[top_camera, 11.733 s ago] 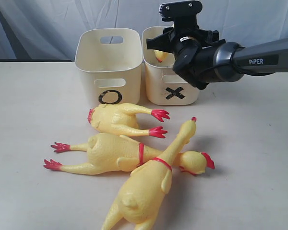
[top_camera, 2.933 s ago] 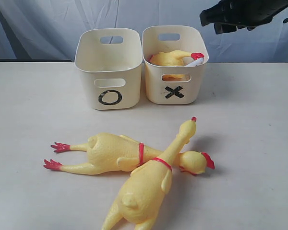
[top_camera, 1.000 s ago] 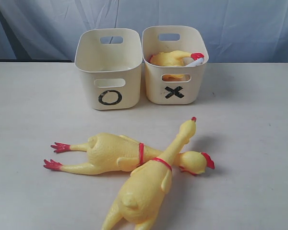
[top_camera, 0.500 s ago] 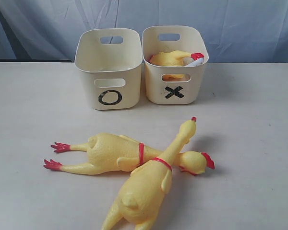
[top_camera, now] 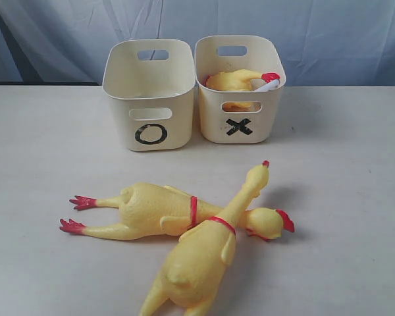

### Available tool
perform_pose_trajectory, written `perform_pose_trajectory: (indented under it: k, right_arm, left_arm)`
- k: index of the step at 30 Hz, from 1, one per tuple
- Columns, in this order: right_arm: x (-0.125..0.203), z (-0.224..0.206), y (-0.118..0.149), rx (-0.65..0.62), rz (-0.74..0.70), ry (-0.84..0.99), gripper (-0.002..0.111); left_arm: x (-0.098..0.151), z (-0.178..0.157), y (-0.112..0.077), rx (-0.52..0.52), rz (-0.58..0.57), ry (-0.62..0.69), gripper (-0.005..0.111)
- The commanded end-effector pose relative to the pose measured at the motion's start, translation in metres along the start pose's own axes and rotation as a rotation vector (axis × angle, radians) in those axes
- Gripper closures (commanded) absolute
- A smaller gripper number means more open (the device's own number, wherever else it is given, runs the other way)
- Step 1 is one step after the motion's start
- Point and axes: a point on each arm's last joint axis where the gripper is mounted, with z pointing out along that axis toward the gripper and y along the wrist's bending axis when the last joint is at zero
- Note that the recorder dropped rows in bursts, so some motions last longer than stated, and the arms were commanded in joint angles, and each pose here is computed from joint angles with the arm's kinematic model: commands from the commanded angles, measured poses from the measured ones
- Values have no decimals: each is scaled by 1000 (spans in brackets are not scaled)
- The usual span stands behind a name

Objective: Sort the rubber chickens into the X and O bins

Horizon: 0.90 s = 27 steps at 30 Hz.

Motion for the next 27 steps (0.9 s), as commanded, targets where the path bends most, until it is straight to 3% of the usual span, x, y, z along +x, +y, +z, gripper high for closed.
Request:
perform_pose_trajectory:
  k: [1, 10, 20, 27]
  right_arm:
    - [1, 0, 0, 1, -4, -6, 109]
    - [1, 0, 0, 1, -4, -6, 109]
    - [1, 0, 0, -2, -2, -7, 109]
    - [1, 0, 0, -2, -2, -9, 109]
  left_arm:
    - [2, 10, -12, 88, 105, 134, 107]
    - [-3, 26, -24, 171, 188, 291, 105]
    - [-7, 50, -54, 462, 217, 437, 74]
    - [-10, 69, -80, 597, 229, 525, 72]
